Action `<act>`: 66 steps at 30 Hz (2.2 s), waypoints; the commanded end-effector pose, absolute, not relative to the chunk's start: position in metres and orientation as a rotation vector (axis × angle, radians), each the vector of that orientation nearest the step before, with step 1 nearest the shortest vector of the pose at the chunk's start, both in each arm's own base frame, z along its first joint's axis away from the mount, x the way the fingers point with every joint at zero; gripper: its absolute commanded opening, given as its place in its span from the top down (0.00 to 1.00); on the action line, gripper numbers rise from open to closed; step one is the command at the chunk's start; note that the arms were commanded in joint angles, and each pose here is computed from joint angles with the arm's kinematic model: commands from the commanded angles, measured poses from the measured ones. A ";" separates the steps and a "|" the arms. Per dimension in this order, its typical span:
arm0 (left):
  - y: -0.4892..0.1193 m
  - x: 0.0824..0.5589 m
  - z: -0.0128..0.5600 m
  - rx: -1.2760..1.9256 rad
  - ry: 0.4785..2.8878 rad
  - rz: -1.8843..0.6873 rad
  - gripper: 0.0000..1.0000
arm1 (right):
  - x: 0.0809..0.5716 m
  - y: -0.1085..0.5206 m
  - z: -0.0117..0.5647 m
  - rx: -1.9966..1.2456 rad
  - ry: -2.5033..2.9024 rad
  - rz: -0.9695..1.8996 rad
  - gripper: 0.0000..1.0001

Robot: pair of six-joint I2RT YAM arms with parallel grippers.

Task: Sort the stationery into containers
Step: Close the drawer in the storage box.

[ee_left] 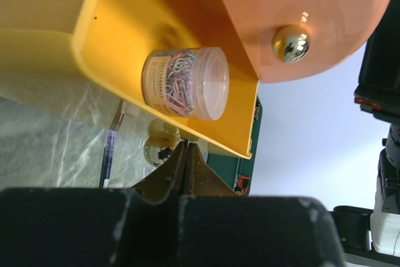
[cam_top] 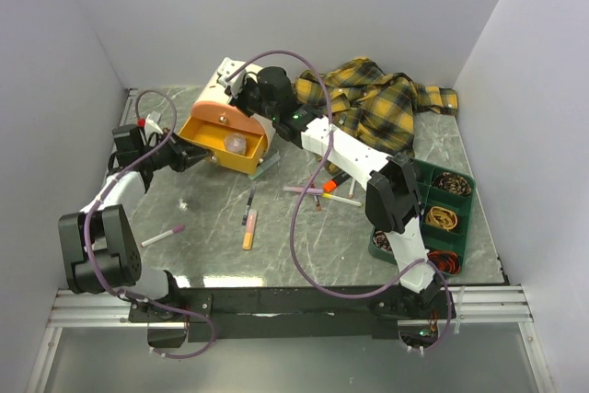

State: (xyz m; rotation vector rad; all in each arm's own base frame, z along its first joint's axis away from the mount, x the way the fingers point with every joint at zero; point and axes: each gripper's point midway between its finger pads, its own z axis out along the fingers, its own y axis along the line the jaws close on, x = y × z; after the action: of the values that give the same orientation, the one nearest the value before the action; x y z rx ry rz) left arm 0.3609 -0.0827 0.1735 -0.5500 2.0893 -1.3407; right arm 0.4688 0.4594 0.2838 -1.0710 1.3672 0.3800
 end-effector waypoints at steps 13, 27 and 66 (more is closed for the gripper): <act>-0.094 0.398 0.201 -0.406 2.021 -1.377 0.99 | 0.469 0.462 0.256 -1.092 1.435 0.415 1.00; -0.096 0.435 0.197 -0.370 2.014 -1.380 0.99 | 0.468 0.467 0.247 -1.101 1.444 0.428 1.00; -0.098 0.406 0.249 -0.162 1.977 -1.545 0.39 | 0.476 0.463 0.243 -1.112 1.457 0.378 1.00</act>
State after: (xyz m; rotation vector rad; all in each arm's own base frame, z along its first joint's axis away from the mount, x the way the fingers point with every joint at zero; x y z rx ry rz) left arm 0.3988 -0.0908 0.2342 -0.2586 2.0263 -1.5037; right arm 0.4732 0.4676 0.2809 -1.0668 1.3475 0.3976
